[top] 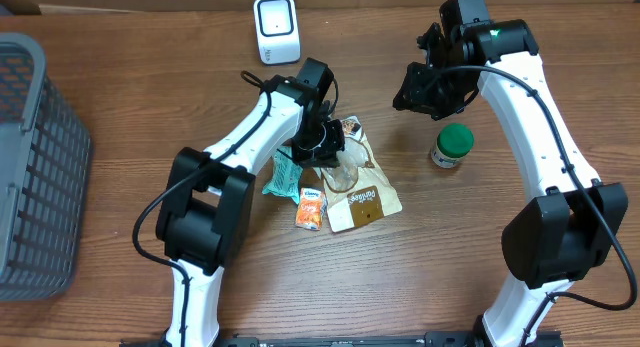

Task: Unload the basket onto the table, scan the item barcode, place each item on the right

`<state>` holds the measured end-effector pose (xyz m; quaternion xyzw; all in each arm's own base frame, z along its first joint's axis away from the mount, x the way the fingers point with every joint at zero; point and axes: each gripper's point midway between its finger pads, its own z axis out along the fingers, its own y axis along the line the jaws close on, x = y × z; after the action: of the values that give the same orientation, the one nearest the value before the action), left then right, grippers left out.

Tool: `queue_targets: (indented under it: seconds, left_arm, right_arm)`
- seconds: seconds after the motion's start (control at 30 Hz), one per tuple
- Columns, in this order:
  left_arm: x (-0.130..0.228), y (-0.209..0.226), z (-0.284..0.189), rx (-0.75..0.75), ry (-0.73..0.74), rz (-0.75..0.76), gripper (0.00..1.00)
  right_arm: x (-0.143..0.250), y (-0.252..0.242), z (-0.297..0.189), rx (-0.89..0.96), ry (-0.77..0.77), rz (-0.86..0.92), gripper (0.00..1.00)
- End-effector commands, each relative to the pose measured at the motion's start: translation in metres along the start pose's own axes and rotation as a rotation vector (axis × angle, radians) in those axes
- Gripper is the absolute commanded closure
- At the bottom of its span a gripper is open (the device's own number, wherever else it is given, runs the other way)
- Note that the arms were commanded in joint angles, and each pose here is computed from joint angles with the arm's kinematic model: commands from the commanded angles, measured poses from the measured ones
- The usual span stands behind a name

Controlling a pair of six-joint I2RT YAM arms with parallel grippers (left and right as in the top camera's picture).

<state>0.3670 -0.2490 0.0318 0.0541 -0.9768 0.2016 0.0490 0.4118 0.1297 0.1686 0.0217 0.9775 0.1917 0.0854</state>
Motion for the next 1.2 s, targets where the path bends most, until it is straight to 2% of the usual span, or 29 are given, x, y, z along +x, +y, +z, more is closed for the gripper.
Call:
queue_targets:
  seconds: [0.0, 0.13, 0.23, 0.33, 0.43, 0.57, 0.7, 0.87, 1.17]
  left_arm:
    - [-0.025, 0.033, 0.001, -0.185, -0.118, 0.053, 0.96]
    - [-0.049, 0.042, -0.005, -0.279, -0.211, 0.247, 0.96]
    - [-0.065, 0.033, -0.008, -0.278, -0.265, 0.408, 0.96]
    - [-0.075, 0.023, -0.01, -0.255, -0.309, 0.461, 0.96]
    - [-0.075, 0.008, -0.014, -0.184, -0.309, 0.493, 0.96]
    - [-0.066, -0.024, -0.029, 0.003, -0.274, 0.511, 0.96]
    - [-0.052, -0.036, -0.032, 0.161, -0.19, 0.384, 0.96]
    - [-0.046, -0.028, -0.018, 0.183, -0.149, 0.207, 0.96]
    - [-0.031, -0.03, 0.019, 0.271, -0.114, 0.075, 0.96]
  right_arm:
    - [0.001, -0.004, 0.004, 0.014, 0.009, 0.0, 0.69]
    - [0.0, -0.004, 0.005, 0.014, 0.006, -0.001, 0.68]
    - [-0.001, -0.003, 0.005, 0.013, 0.005, -0.002, 0.68]
    - [-0.001, -0.004, 0.007, 0.015, 0.01, 0.0, 0.68]
    - [-0.001, -0.005, 0.009, 0.015, 0.013, 0.001, 0.68]
    - [-0.003, -0.006, 0.012, 0.015, 0.011, 0.0, 0.68]
    - [-0.003, -0.007, 0.018, 0.017, 0.022, 0.004, 0.68]
    - [-0.003, -0.01, 0.024, 0.021, 0.035, 0.009, 0.68]
    - [-0.001, -0.011, 0.026, 0.023, 0.046, 0.013, 0.68]
